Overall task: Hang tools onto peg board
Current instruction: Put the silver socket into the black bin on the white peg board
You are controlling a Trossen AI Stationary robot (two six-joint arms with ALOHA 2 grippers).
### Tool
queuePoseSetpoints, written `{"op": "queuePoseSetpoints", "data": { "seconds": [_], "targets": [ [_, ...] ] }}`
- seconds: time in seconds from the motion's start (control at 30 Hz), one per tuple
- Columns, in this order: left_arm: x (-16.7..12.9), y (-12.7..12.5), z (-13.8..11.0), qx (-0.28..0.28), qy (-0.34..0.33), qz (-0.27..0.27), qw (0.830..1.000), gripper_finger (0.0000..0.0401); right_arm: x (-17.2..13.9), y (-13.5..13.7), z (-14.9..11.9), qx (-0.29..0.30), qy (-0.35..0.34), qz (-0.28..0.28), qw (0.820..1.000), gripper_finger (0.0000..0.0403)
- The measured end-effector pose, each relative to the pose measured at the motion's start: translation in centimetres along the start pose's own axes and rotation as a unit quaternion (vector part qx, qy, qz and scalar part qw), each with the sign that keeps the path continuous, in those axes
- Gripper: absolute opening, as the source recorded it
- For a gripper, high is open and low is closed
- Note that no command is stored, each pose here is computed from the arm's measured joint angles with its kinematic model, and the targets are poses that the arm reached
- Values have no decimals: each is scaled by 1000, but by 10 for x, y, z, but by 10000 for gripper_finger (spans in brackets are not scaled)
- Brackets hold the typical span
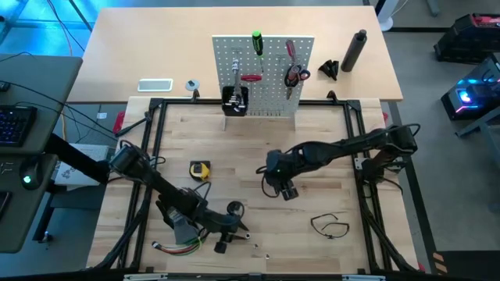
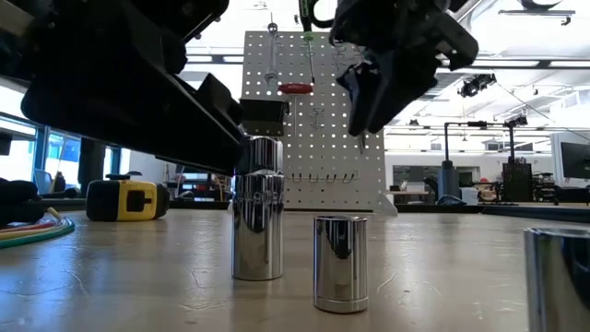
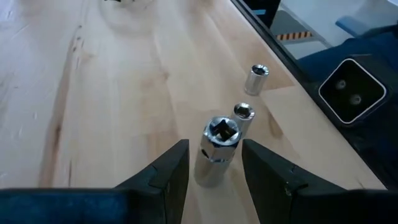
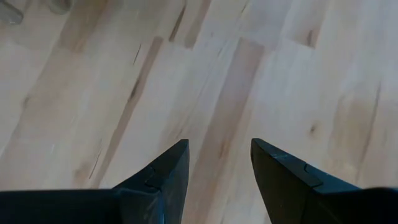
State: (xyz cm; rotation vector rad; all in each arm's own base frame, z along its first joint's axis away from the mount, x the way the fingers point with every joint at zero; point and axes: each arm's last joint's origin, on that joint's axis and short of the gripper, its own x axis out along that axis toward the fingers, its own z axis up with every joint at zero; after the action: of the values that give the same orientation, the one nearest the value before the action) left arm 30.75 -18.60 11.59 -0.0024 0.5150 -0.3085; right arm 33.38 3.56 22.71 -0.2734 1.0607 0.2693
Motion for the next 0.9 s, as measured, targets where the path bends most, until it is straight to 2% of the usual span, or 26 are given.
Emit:
{"op": "queuePoseSetpoints", "data": {
  "seconds": [0.17, 0.6, 0.9],
  "targets": [
    [4, -1, 3, 9, -4, -9, 1000, 142, 8, 6, -6, 2, 5, 4, 1000, 168],
    [12, 0, 4, 15, -3, -6, 1000, 140, 9, 6, -2, 0, -20, -1, 1000, 168],
    [12, 2, 4, 29, -3, -2, 1000, 75, 9, 6, -2, -1, -23, -2, 1000, 168]
  ]
}}
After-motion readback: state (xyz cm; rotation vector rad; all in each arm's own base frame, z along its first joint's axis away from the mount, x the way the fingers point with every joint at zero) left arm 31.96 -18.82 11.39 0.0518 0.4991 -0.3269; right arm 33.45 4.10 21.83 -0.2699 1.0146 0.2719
